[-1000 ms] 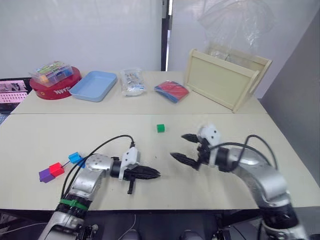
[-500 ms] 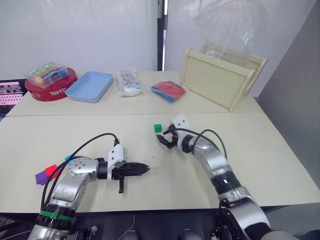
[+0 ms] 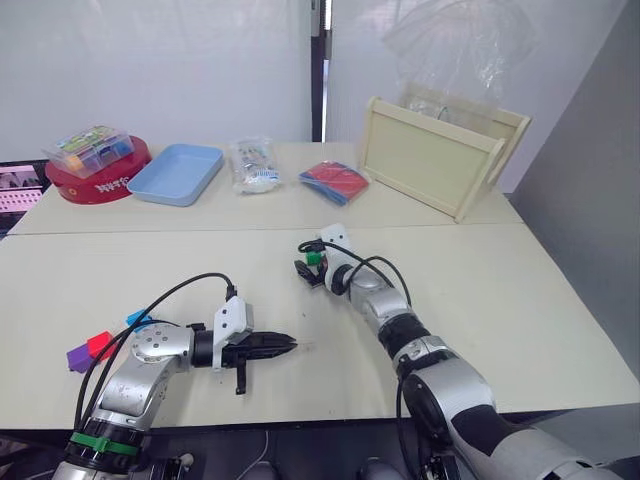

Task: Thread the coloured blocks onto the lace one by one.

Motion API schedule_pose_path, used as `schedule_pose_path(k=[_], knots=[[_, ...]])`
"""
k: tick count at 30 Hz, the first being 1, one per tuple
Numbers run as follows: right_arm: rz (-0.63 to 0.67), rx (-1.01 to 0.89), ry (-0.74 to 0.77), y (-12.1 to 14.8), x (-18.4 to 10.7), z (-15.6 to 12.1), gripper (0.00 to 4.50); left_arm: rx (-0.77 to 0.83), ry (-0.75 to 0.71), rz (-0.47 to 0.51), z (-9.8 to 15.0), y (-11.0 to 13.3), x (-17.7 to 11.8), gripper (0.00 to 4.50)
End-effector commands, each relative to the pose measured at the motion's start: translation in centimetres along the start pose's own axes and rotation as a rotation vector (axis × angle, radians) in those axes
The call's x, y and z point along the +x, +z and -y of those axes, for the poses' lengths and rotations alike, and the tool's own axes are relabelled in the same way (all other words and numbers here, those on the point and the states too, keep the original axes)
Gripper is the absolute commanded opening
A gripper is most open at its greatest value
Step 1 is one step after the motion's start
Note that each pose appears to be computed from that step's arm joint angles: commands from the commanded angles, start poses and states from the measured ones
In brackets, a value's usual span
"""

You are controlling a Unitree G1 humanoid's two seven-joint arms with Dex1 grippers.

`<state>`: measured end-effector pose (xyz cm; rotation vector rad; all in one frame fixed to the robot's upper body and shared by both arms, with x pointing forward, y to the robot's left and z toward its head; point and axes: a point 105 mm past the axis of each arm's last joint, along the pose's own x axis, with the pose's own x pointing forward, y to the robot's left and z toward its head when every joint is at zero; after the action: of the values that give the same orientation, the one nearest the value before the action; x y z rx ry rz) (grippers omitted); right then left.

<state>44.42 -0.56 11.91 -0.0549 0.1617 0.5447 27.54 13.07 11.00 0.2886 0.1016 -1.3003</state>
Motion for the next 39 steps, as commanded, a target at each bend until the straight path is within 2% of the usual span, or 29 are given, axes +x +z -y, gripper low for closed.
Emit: schedule_pose_path(k=[1, 6, 7, 12, 17, 21, 23, 26, 32, 36, 38, 39], knots=[[0.079, 0.041, -0.042, 2.0, 0.1, 0.6, 2.97, 0.030, -0.003, 0.007, 0.1, 0.8, 0.0, 0.00], [0.129, 0.074, -0.022, 2.8, -0.3, 0.4, 1.26, 0.024, -0.004, 0.003, 0.1, 0.6, 0.1, 0.00], [0.140, 0.073, -0.002, 3.0, -0.4, 0.1, 1.18, 0.023, -0.005, 0.005, 0.1, 0.6, 0.2, 0.00], [0.164, -0.002, 0.064, 2.9, -3.2, 0.3, 1.18, 0.022, -0.023, 0.021, 0.2, 0.7, 0.7, 0.00], [0.111, -0.048, 0.038, 1.3, -8.6, 2.1, 1.18, 0.006, -0.040, 0.050, 0.1, 0.9, 1.1, 0.00], [0.036, -0.065, 0.040, 0.0, -12.3, 2.0, 1.18, -0.002, -0.076, 0.058, 0.1, 0.9, 1.5, 0.00], [0.000, -0.048, 0.030, -0.8, -14.0, 2.1, 1.18, -0.002, -0.084, 0.073, -0.1, 1.1, 1.8, 0.00], [-0.083, 0.089, -0.005, -3.3, -17.7, 1.1, 1.18, -0.003, -0.098, 0.089, -0.4, 1.5, 2.2, 0.00], [-0.127, 0.222, -0.059, -3.7, -19.4, -1.3, 1.18, -0.010, -0.118, 0.080, -0.3, 1.1, 2.2, 0.00], [-0.168, 0.234, -0.099, -4.0, -19.9, -1.2, 1.18, -0.010, -0.119, 0.082, -0.3, 1.0, 2.3, 0.00], [-0.153, 0.256, -0.075, -3.4, -19.9, -1.2, 2.22, -0.009, -0.120, 0.082, -0.3, 1.0, 2.3, 0.00], [-0.143, 0.264, -0.065, -3.1, -19.9, -1.2, 2.59, -0.008, -0.120, 0.082, -0.3, 1.0, 2.3, 0.00]])
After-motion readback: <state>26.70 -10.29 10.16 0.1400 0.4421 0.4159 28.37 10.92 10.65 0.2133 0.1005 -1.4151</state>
